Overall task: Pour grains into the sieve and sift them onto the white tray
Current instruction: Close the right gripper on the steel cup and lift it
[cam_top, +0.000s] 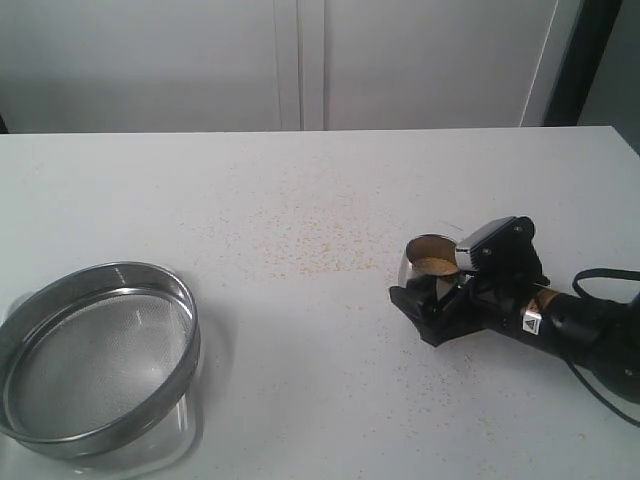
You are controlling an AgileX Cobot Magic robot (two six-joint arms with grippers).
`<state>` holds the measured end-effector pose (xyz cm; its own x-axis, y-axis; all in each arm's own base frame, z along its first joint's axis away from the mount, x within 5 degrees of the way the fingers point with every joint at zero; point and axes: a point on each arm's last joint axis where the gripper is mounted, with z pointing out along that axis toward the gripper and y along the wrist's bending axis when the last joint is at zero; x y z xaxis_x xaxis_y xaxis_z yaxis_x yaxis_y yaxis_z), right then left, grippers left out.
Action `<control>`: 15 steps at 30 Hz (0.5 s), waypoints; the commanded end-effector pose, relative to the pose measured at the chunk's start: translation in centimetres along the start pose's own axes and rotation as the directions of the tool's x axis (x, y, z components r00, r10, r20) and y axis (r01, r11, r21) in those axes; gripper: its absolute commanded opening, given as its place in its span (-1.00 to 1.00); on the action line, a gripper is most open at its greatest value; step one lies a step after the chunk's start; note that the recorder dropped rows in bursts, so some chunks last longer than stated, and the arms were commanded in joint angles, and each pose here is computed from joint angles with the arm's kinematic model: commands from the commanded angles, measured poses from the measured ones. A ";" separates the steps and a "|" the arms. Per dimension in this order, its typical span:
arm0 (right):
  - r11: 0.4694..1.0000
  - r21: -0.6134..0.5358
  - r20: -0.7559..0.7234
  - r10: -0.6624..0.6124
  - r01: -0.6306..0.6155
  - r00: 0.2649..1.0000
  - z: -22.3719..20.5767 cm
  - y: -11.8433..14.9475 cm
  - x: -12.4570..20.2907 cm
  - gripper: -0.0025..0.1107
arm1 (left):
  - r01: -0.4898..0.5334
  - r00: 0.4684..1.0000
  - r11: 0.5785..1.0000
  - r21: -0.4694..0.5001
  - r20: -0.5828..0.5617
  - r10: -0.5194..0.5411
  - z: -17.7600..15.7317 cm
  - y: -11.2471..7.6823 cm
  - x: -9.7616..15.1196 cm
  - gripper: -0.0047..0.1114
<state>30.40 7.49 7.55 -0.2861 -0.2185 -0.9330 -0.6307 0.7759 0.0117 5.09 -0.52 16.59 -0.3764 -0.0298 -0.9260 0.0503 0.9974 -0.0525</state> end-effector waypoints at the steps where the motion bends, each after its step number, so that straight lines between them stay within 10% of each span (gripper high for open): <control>1: 1.000 -0.006 0.049 -0.020 0.021 0.999 0.1 0.1 -0.3 0.67 | 0.008 1.000 1.000 0.002 0.003 -0.008 0.0 0.0 0.1 -0.92; 10: 1.000 0.002 0.061 -0.029 0.029 0.998 0.4 -0.3 -0.7 0.53 | 0.008 1.000 1.000 0.002 0.003 -0.008 0.0 0.0 0.1 -0.92; 15: 1.000 0.005 0.031 -0.029 0.029 0.999 0.4 -0.3 -0.4 0.12 | 0.008 1.000 1.000 0.002 0.003 -0.008 0.0 0.0 0.1 -0.92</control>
<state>30.92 7.69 7.96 -0.2372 -0.2023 -0.9502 -0.6379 0.7701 -0.0047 5.09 -0.52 16.59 -0.3764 -0.0298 -0.9260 0.0503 0.9974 -0.0525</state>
